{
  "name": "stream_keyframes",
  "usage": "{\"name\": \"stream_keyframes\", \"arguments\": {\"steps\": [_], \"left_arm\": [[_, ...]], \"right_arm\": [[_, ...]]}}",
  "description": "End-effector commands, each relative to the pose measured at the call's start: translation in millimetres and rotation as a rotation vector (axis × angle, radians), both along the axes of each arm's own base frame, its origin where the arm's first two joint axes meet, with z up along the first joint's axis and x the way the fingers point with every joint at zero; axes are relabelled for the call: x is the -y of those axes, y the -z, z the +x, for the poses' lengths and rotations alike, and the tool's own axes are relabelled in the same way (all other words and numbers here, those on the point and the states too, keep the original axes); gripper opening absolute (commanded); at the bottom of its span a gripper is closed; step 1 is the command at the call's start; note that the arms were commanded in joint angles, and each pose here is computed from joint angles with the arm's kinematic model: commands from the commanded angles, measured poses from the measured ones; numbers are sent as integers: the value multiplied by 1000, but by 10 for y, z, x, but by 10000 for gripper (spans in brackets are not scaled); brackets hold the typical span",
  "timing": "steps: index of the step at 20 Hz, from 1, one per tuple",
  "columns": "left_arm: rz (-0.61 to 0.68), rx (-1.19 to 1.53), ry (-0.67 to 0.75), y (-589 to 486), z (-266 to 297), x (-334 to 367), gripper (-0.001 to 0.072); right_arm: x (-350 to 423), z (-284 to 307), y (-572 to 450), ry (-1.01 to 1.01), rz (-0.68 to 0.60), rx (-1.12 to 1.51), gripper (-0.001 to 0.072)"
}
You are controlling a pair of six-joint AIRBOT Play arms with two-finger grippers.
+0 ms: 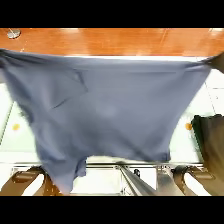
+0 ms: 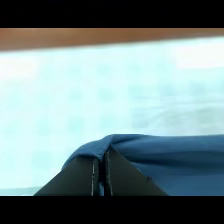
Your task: Fold the shirts.
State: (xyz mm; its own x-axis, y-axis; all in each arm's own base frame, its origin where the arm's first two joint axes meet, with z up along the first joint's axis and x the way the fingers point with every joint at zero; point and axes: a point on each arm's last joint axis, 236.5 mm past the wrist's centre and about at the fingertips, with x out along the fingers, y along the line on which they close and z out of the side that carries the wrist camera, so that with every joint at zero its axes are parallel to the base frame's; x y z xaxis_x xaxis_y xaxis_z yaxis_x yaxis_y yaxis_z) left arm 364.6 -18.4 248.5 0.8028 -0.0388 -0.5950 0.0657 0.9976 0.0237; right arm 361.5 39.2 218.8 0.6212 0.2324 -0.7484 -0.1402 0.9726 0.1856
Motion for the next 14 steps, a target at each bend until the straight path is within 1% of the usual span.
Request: {"name": "stream_keyframes", "arguments": {"steps": [1, 4, 8, 11, 13, 14], "left_arm": [[-48, -81, -44, 797, 749, 40, 27], [-113, -111, -98, 1338, 1330, 76, 27], [-182, -195, -163, 1904, 1802, 117, 27], [-265, -257, -190, 2169, 1881, 231, 28], [-266, -292, -194, 2201, 1809, 230, 28], [-246, -324, -180, 2193, 1717, 209, 28]], "right_arm": [[11, 767, 803, 34, 56, -72, 18], [45, 1339, 1358, 73, 91, -120, 17], [60, 1940, 1775, 121, 142, -156, 18], [-50, 2073, 2002, 100, 191, -217, 18], [-71, 1989, 2074, 80, 187, -262, 18], [-44, 1917, 2061, 65, 180, -283, 18]]}}
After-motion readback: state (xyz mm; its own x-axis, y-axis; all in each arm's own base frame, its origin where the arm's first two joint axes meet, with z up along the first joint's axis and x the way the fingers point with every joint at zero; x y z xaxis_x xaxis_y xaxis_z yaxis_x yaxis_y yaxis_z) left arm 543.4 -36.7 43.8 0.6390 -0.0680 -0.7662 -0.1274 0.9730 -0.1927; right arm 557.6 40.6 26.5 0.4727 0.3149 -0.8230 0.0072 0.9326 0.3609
